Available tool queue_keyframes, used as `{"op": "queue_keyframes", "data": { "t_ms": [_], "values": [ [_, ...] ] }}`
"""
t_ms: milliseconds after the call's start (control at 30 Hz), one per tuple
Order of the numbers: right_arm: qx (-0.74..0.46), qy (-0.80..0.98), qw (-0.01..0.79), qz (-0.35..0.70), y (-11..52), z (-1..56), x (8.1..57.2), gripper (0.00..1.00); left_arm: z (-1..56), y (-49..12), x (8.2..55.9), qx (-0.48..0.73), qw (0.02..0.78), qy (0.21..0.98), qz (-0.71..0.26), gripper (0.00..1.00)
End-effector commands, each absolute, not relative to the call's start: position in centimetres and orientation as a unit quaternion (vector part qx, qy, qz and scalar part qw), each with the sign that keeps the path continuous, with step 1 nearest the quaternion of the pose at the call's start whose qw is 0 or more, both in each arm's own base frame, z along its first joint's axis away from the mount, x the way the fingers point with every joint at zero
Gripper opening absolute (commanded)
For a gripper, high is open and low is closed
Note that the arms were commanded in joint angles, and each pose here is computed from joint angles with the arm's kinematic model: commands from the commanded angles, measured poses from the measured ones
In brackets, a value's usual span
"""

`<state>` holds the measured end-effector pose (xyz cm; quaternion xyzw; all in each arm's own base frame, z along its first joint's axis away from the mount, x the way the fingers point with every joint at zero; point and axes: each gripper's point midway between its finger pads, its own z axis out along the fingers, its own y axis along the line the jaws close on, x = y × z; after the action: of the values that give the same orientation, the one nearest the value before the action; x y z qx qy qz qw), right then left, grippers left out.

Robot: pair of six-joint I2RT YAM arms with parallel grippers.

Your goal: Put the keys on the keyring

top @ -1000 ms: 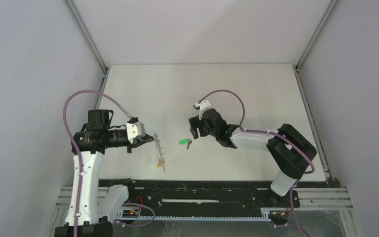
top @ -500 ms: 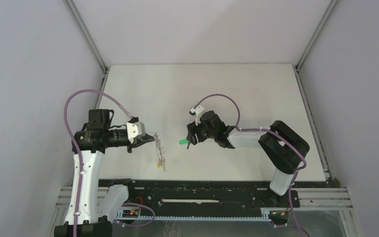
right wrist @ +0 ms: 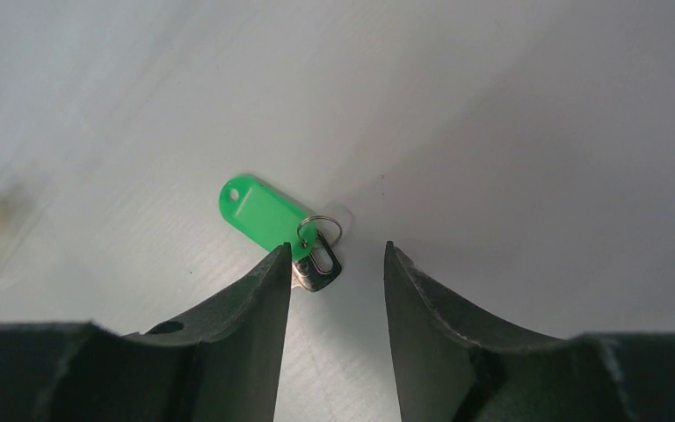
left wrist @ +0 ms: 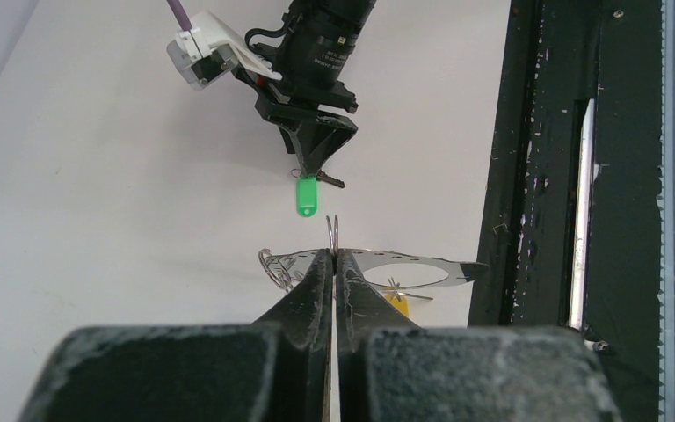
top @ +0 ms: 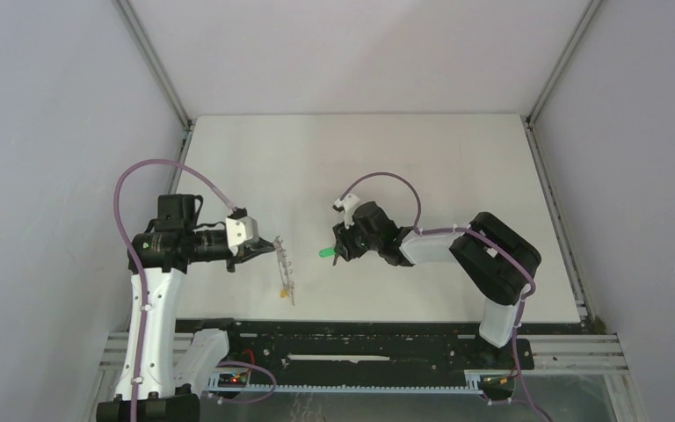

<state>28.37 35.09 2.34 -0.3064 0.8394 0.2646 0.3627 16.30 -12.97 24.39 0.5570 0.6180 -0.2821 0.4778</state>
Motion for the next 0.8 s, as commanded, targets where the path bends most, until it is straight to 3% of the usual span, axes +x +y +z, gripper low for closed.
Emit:
{"op": "queue_keyframes", "data": {
  "t_ms": [0, 367, 767],
  "values": [
    [-0.321, 0.826, 0.385, 0.26, 36.62, 2.96, 29.08, 0.5, 26.63, -13.53, 16.45, 0.566, 0.506, 0.588, -0.279, 0.0],
    [-0.319, 0.832, 0.387, 0.237, 36.49, 2.51, 29.62, 0.37, 26.57, -13.52, 16.48, 0.567, 0.505, 0.589, -0.278, 0.0],
    [-0.322, 0.836, 0.383, 0.226, 36.15, 2.77, 29.06, 0.43, 26.62, -13.53, 16.47, 0.567, 0.506, 0.588, -0.277, 0.0]
  ]
}}
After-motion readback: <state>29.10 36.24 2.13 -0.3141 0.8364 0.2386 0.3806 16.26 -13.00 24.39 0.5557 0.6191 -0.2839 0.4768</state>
